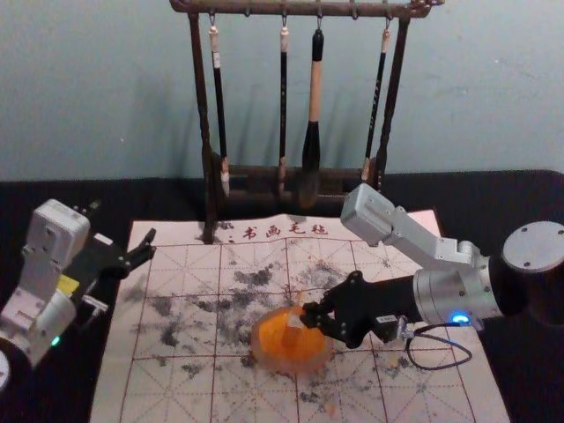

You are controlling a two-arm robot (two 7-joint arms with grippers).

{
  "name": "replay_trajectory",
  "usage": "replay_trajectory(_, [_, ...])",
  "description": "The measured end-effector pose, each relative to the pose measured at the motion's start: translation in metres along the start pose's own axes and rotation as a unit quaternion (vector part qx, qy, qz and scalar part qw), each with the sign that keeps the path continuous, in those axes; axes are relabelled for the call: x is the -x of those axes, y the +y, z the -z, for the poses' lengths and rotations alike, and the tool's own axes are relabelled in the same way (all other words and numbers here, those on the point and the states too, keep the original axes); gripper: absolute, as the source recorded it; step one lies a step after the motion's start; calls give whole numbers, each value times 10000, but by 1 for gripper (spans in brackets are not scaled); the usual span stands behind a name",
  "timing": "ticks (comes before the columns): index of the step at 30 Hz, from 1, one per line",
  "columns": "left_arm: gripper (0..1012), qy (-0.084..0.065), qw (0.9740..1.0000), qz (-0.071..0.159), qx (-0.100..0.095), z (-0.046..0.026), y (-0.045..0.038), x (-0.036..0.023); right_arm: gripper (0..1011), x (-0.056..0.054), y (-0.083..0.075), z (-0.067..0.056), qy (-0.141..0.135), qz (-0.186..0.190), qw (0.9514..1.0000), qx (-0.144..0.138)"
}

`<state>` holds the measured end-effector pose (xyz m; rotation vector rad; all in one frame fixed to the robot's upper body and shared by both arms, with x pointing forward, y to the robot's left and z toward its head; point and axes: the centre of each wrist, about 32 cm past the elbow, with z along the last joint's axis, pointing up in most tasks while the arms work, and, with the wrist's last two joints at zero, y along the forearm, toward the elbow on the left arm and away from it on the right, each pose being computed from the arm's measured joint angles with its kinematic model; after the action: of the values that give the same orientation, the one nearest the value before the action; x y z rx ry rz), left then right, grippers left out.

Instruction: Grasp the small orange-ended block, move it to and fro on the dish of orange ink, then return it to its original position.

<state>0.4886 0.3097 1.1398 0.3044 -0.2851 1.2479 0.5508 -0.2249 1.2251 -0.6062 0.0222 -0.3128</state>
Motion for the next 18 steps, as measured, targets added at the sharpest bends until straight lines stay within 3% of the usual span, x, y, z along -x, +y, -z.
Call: replay_trajectory(18, [1001,0,10000,0,0,0,0,0,64,-67,-87,20,71,207,9998,-1])
